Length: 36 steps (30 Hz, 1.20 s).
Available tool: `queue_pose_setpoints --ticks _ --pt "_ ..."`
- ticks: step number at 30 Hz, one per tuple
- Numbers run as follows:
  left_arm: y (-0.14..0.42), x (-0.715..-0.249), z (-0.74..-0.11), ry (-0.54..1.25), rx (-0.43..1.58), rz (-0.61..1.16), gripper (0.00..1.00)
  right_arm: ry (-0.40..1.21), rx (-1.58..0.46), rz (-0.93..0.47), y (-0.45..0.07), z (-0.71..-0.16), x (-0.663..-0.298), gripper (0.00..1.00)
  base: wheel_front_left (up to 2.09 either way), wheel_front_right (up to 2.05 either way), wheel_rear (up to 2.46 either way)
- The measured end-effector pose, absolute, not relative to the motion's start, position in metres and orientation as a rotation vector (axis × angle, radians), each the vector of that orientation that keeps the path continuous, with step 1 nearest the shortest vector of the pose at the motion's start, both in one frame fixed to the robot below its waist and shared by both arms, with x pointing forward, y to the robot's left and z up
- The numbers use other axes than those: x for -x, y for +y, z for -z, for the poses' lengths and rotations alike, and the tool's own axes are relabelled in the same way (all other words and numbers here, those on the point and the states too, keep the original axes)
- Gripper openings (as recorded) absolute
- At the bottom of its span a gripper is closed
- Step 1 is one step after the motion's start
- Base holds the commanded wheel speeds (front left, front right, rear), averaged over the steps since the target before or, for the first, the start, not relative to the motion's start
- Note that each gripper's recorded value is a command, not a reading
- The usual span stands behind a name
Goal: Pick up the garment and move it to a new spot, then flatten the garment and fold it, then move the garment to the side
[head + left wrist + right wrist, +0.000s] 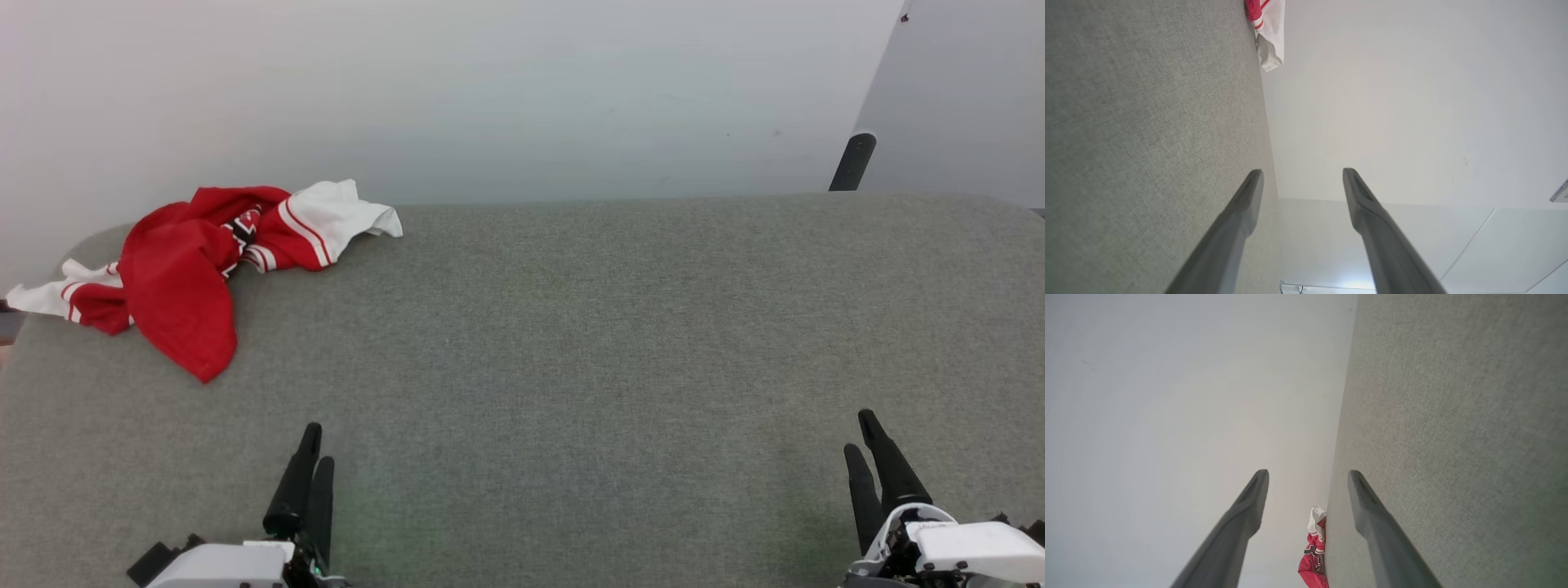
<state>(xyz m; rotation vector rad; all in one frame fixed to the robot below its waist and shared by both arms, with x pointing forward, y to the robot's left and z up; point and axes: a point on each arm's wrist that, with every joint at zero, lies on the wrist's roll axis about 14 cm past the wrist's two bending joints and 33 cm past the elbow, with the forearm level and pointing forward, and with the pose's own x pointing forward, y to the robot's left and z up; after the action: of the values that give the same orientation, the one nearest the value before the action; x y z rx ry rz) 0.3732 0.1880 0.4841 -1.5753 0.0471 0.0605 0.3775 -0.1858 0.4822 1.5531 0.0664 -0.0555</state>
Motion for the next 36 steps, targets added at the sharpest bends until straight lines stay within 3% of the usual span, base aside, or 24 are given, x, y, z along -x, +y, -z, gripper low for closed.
queue_pose_setpoints --ticks 19,36 --pt "0.179 -0.375 -0.505 -0.009 1.509 -0.011 1.0 0.037 -1.451 0.002 -0.17 -0.499 -0.382 1.0 0.0 0.0 0.0" --pt "0.173 -0.373 -0.512 -0.015 1.274 0.008 1.0 0.014 -1.259 -0.046 -0.158 -0.509 -0.384 1.0 0.0 0.0 0.0"
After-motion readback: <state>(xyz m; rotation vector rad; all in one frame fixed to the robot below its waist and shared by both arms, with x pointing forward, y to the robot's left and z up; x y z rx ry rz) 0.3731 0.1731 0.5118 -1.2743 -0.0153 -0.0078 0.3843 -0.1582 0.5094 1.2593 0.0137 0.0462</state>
